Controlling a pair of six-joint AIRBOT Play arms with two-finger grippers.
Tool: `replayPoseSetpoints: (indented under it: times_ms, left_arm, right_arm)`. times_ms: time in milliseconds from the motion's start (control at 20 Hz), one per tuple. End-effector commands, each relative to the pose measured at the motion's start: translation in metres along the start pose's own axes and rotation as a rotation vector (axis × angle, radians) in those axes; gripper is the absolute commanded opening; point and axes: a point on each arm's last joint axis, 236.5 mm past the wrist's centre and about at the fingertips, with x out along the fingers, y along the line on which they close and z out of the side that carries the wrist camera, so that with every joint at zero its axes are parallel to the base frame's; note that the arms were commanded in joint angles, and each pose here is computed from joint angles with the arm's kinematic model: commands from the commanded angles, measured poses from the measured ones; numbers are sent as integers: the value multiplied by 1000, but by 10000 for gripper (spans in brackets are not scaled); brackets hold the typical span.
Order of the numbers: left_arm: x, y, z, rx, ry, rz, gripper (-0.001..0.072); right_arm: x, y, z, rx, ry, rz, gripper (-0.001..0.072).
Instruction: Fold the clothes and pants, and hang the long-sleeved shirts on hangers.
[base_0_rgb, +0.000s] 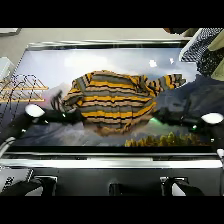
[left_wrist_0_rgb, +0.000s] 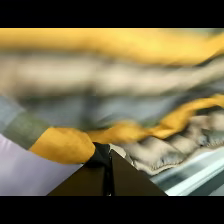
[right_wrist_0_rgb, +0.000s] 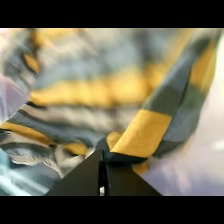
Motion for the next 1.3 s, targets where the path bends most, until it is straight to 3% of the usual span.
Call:
replayPoseSetpoints:
  times_ms: [0, 150, 300, 600, 750, 900, 1250]
  left_arm:
    - [-104, -85, 80, 271, -318, -66, 16]
    - [-240, -164, 112, 501, -654, -48, 16]
    - [-363, -225, 95, 671, -945, -5, 17]
    - [-447, -275, 42, 745, -1158, -56, 17]
    - [-442, -271, 47, 691, -1138, -80, 17]
    - [-403, -246, 77, 642, -1017, -35, 17]
    - [-207, -121, 182, 400, -530, 66, 18]
  right_arm:
    - [-64, 108, 65, -257, -195, 90, 29]
    - [-143, 215, 93, -470, -395, 152, 29]
    - [-226, 307, 84, -634, -614, 209, 28]
    - [-343, 386, 52, -722, -973, 208, 28]
    - [-340, 379, 66, -679, -976, 194, 28]
    - [-296, 345, 96, -580, -834, 157, 29]
    - [-111, 163, 192, -202, -342, -7, 29]
